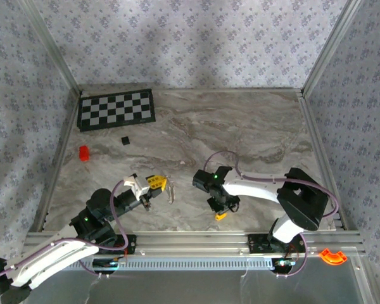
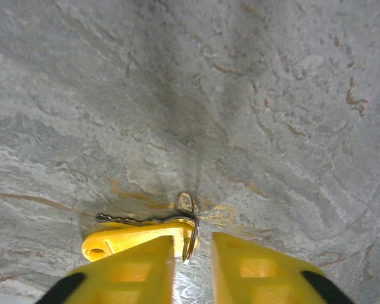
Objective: Put the keys on the keyring
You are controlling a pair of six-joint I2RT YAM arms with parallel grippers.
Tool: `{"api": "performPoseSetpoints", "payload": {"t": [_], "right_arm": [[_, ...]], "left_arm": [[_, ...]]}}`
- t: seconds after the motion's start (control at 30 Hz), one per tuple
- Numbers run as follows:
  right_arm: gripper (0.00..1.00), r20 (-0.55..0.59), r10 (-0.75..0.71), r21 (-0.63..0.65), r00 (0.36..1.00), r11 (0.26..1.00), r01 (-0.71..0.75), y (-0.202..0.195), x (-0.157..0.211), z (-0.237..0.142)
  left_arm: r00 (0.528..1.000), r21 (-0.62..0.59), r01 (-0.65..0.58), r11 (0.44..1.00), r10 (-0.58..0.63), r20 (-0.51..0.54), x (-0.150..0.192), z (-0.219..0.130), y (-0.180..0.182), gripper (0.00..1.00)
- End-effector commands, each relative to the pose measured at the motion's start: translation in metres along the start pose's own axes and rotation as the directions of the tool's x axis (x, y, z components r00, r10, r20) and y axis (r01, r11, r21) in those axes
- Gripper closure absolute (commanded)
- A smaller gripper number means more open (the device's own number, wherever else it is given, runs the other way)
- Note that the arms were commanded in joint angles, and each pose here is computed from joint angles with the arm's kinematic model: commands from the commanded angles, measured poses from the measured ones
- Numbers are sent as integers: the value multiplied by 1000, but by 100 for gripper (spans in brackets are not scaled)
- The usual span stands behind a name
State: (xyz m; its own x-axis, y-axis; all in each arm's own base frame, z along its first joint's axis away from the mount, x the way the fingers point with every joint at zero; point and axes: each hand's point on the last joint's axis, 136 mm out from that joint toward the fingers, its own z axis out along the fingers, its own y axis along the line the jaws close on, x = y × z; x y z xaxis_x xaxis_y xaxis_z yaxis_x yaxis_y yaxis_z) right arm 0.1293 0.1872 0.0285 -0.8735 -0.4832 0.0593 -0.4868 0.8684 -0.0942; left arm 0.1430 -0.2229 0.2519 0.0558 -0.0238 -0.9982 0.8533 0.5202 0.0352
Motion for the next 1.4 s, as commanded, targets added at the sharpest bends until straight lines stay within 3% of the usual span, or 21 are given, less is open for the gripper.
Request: {"api": "performPoseSetpoints", "payload": {"t": [0.0, 0.3, 0.5, 0.9, 1.37], "right_arm": [[71, 58, 28, -20, 998, 999, -27, -3, -4, -14], [58, 165, 240, -159, 957, 964, -215, -6, 6, -15], [55, 192, 269, -203, 944, 952, -230, -4, 5, -5], [73, 190, 249, -211, 950, 955, -208, -1, 3, 1], [78, 181, 214, -178, 960, 967, -182, -4, 7, 6]], "left_arm": [[998, 16, 12, 1000, -13, 55, -12, 1, -2, 100], [998, 23, 17, 1000, -19, 61, -13, 2, -3, 100], [998, 27, 17, 999, -19, 59, -13, 2, -3, 100], [998, 25, 15, 1000, -17, 54, -12, 3, -3, 100], [998, 25, 14, 1000, -16, 55, -12, 3, -3, 100]]}}
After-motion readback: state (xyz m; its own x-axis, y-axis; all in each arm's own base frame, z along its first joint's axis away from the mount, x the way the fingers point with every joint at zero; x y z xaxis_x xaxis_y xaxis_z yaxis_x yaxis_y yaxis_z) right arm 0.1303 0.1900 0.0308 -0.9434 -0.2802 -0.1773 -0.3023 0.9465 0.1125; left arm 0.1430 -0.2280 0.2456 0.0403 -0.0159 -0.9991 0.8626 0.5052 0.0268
